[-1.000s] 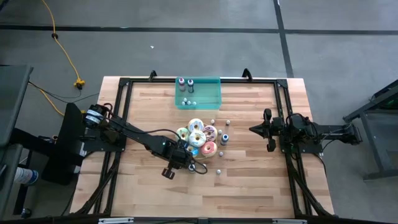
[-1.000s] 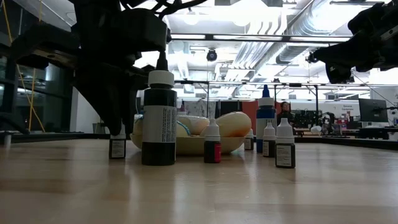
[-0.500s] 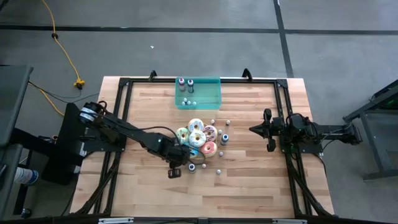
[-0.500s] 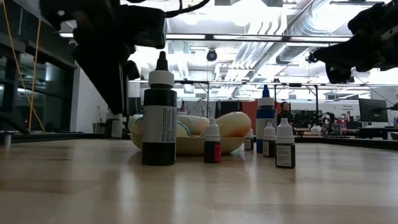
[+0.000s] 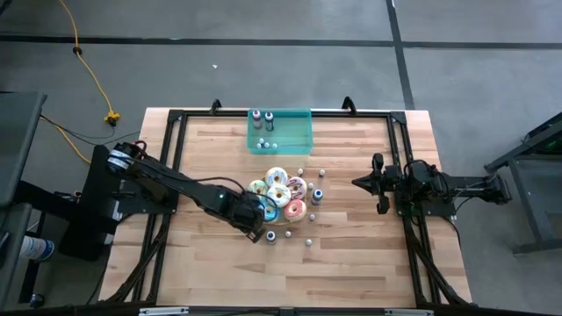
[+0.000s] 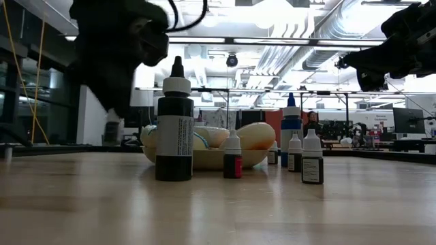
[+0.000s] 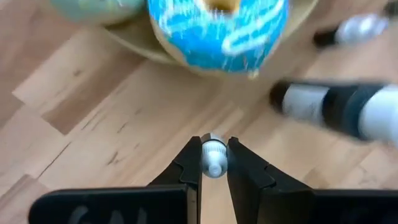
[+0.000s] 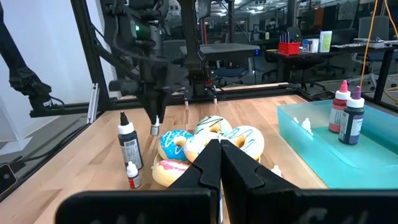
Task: Pick & Place food coloring
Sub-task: Put the small black food coloring bottle into the green container
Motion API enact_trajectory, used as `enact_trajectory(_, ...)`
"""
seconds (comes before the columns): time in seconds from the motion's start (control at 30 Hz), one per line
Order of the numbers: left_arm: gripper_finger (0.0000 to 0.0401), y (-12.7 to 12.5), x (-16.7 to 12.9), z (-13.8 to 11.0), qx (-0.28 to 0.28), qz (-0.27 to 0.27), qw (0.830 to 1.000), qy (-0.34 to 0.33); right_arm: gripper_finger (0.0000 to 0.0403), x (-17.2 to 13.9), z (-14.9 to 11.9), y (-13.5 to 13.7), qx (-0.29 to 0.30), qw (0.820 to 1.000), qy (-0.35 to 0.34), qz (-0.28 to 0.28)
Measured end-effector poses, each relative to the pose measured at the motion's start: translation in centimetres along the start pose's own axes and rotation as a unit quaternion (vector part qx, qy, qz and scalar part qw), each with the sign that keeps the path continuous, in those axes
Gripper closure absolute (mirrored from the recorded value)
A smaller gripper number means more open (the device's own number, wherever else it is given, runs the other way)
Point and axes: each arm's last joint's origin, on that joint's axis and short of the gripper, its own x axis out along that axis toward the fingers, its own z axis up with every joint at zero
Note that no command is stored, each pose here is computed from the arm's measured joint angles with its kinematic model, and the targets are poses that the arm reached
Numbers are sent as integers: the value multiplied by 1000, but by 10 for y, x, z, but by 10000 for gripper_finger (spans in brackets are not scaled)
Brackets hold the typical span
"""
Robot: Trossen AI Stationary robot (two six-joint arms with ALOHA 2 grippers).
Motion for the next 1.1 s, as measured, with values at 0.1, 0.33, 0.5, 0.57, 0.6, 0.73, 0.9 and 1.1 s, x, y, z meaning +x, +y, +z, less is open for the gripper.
enact_trajectory(0.1, 361, 3, -9, 6, -30, 0, 999, -27, 402, 0, 0, 0, 0, 1000, 0, 0)
enact_trajectory(0.33, 361, 9, -37, 30, -56, 32, 997, -52, 402, 0, 0, 0, 0, 1000, 0, 0)
enact_trajectory(0.5, 361, 10, -63, 56, -53, 46, 994, -78, 402, 0, 0, 0, 0, 1000, 0, 0)
enact_trajectory(0.57, 361, 12, -73, 66, -57, 53, 992, -95, 402, 0, 0, 0, 0, 1000, 0, 0)
enact_trajectory(0.6, 361, 13, -78, 72, -61, 57, 991, -106, 402, 0, 0, 0, 0, 1000, 0, 0)
enact_trajectory(0.73, 361, 23, -93, 95, -89, 74, 984, -138, 402, 0, 0, 0, 0, 1000, 0, 0)
enact_trajectory(0.9, 361, 42, -101, 123, -125, 93, 972, -176, 402, 0, 0, 0, 0, 1000, 0, 0)
enact_trajectory(1.1, 361, 61, -98, 151, -164, 101, 958, -211, 402, 0, 0, 0, 0, 1000, 0, 0)
